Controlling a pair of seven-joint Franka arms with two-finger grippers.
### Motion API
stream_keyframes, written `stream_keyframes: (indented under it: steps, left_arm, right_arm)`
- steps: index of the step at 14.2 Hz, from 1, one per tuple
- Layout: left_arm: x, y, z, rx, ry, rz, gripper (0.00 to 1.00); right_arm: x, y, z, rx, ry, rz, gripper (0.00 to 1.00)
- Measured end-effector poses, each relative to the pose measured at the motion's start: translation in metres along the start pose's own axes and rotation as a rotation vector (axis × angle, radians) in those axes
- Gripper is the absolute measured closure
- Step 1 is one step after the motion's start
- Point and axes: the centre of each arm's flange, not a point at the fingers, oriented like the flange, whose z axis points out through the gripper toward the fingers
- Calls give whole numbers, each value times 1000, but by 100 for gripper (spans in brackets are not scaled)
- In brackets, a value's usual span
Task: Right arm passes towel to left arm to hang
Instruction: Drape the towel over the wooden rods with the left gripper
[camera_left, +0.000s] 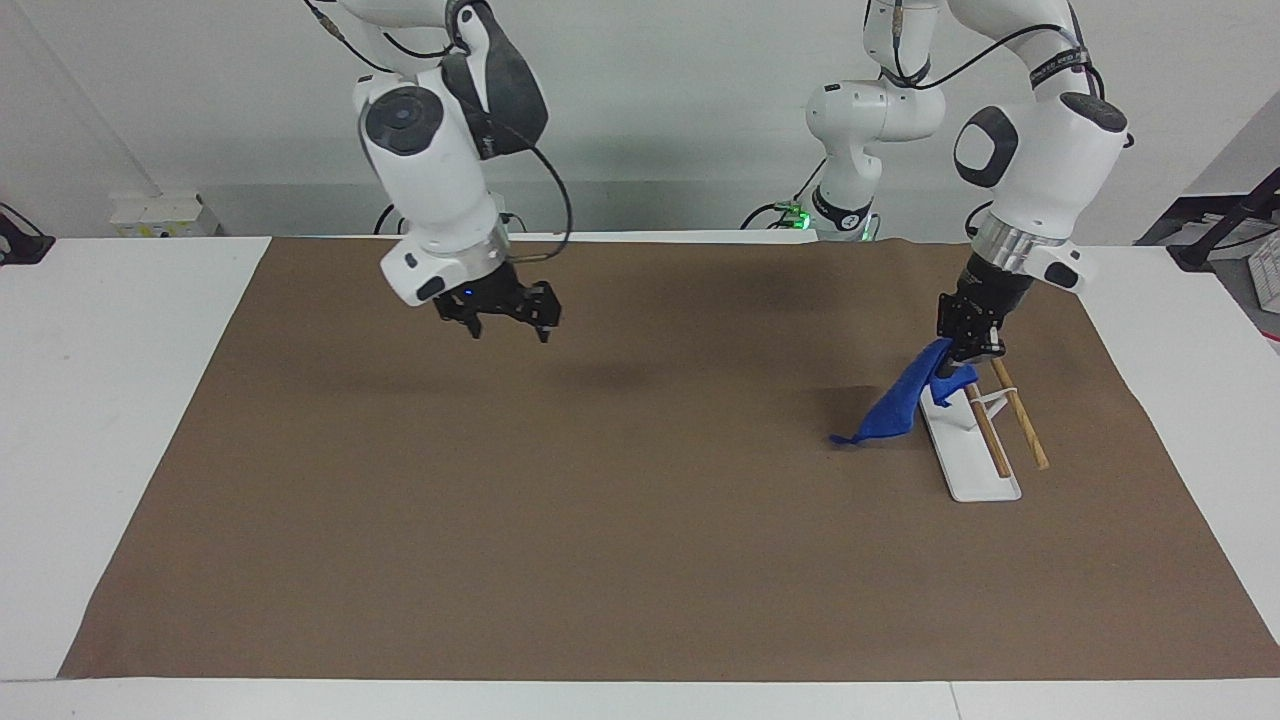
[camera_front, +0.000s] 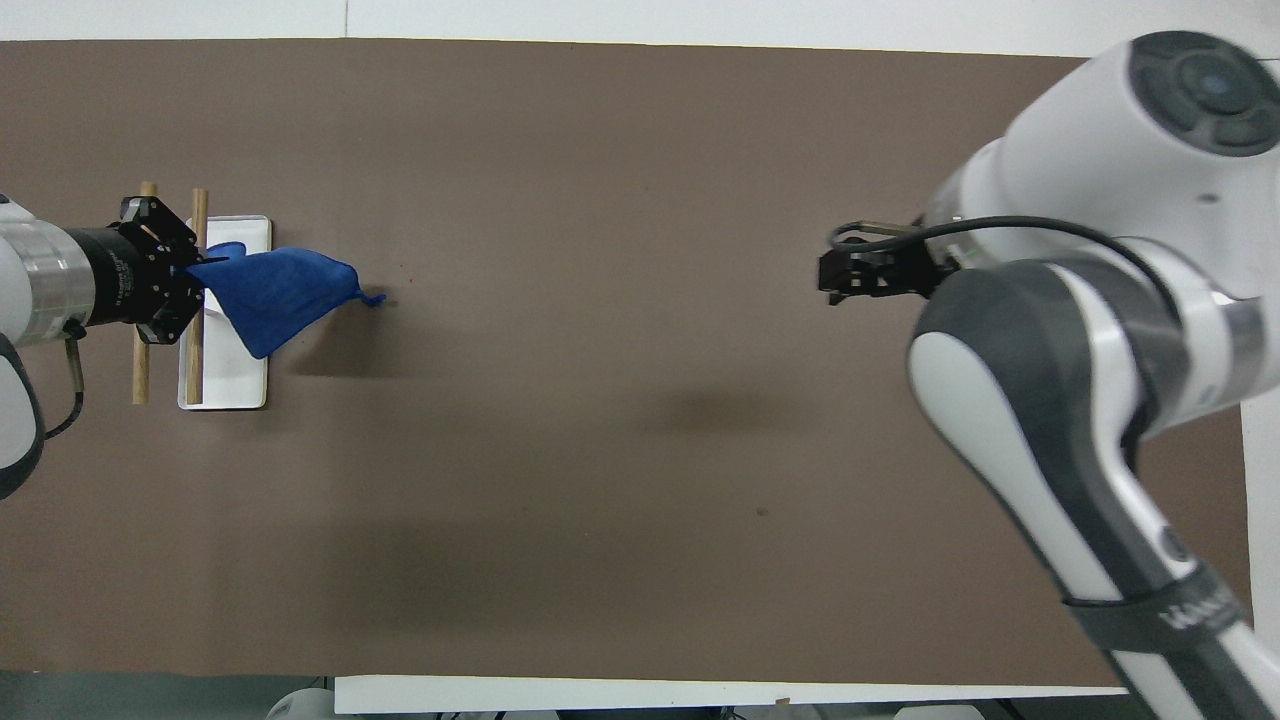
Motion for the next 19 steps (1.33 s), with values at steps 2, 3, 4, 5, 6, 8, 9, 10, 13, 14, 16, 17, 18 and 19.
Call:
stream_keyframes:
  steps: [2, 3, 4, 5, 6, 8, 9, 10, 13, 14, 16, 17, 18, 19]
  left_arm:
    - [20, 0, -3, -8, 13, 38, 98]
    - [30, 0, -6, -15, 18, 60, 98]
    - [36, 2, -8, -24, 21, 82, 98]
    - [42, 6, -11, -35, 25, 102, 98]
    - [48, 10, -15, -45, 31, 122, 98]
    - [59, 18, -20, -62, 41, 178, 98]
    - [64, 20, -22, -66, 46, 215, 98]
    - [70, 21, -22, -67, 52, 256, 98]
    - [88, 22, -25, -67, 68, 360, 98]
    - [91, 24, -28, -72, 73, 386, 98]
    - [91, 33, -35, -78, 75, 417, 98]
    - [91, 38, -40, -67, 74, 437, 98]
    - [91, 44, -44, -42, 83, 463, 98]
    - [91, 48, -47, -20, 96, 484, 98]
  right_arm:
    - [7, 74, -18, 0, -5, -51, 0]
    - [10, 111, -25, 5, -1, -76, 0]
    - [12, 145, -31, 10, 3, -98, 0]
    - [12, 174, -38, 14, 17, -111, 0]
    - [12, 191, -48, 14, 35, -117, 0]
    - [8, 193, -70, -8, 49, -125, 0]
    - [7, 184, -79, -32, 54, -133, 0]
    - [7, 170, -84, -50, 60, -136, 0]
    - [7, 131, -87, -67, 70, -125, 0]
    - [7, 125, -86, -69, 69, -116, 0]
    - [8, 125, -85, -70, 66, -107, 0]
    - [8, 126, -85, -70, 65, -104, 0]
    - [8, 128, -85, -70, 64, -101, 0]
    - [8, 130, -85, -69, 65, -98, 0]
